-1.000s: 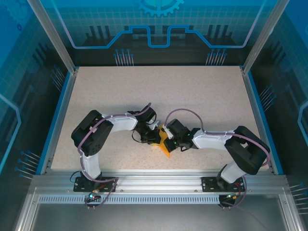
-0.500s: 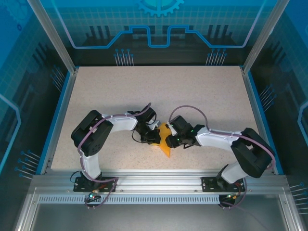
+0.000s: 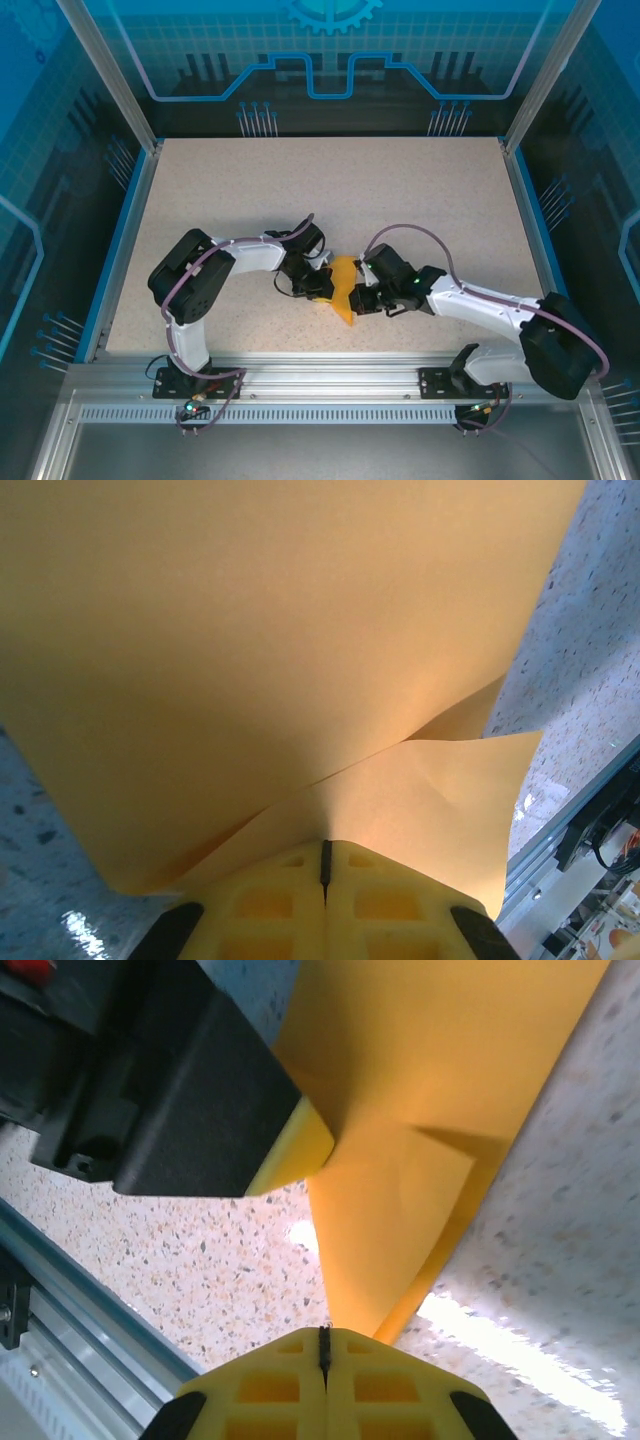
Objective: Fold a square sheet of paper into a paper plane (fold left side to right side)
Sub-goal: Third fold the triangle at the center of the table.
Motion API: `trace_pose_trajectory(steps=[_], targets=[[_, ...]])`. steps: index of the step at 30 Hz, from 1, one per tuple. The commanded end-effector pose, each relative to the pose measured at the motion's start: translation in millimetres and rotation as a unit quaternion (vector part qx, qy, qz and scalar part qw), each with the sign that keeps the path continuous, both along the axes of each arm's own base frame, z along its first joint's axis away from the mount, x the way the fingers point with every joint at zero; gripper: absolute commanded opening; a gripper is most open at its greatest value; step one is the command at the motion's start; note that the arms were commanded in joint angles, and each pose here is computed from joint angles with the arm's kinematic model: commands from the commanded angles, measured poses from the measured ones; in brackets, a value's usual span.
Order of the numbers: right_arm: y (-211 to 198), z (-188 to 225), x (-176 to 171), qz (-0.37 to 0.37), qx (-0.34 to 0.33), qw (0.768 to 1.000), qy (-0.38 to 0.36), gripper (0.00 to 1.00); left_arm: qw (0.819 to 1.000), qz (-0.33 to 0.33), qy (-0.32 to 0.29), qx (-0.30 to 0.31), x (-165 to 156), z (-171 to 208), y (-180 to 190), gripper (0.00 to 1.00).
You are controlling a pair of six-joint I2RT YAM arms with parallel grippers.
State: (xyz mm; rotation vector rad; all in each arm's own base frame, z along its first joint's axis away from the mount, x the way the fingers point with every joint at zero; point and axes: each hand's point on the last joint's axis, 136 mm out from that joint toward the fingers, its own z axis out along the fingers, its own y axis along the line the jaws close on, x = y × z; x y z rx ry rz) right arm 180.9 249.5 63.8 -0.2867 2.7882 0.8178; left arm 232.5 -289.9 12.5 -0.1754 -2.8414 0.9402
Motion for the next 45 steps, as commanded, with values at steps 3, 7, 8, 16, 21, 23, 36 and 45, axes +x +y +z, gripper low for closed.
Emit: trace_pose_trajectory(steps=[3, 7, 8, 16, 21, 23, 36, 45], targets=[[22, -7, -1, -0.029, 0.013, 0.999, 0.042, 0.0, 0.996, 0.007, 0.018, 0.082, -15, -29, 29, 0.06], [35, -13, 5, -0.029, -0.002, 0.998, 0.048, 0.0, 0.997, 0.006, 0.017, 0.081, -15, -30, 27, 0.07], [37, -15, 5, -0.027, -0.007, 0.998, 0.05, 0.0, 0.997, 0.006, 0.018, 0.081, -14, -30, 27, 0.06], [41, -35, 3, -0.026, -0.045, 0.996, 0.067, 0.0, 0.996, 0.004, 0.018, 0.083, -15, -31, 27, 0.07], [34, -44, -1, -0.029, -0.067, 0.994, 0.078, 0.0, 0.996, 0.003, 0.017, 0.085, -14, -32, 28, 0.06], [31, -48, -3, -0.029, -0.077, 0.993, 0.085, 0.0, 0.996, 0.003, 0.016, 0.085, -14, -31, 27, 0.06], [18, -56, -15, -0.025, -0.113, 0.988, 0.1, 0.0, 0.995, 0.0, 0.016, 0.094, -15, -34, 30, 0.06], [7, -58, -24, -0.028, -0.129, 0.984, 0.117, 0.0, 0.995, -0.001, 0.016, 0.1, -14, -36, 31, 0.06]])
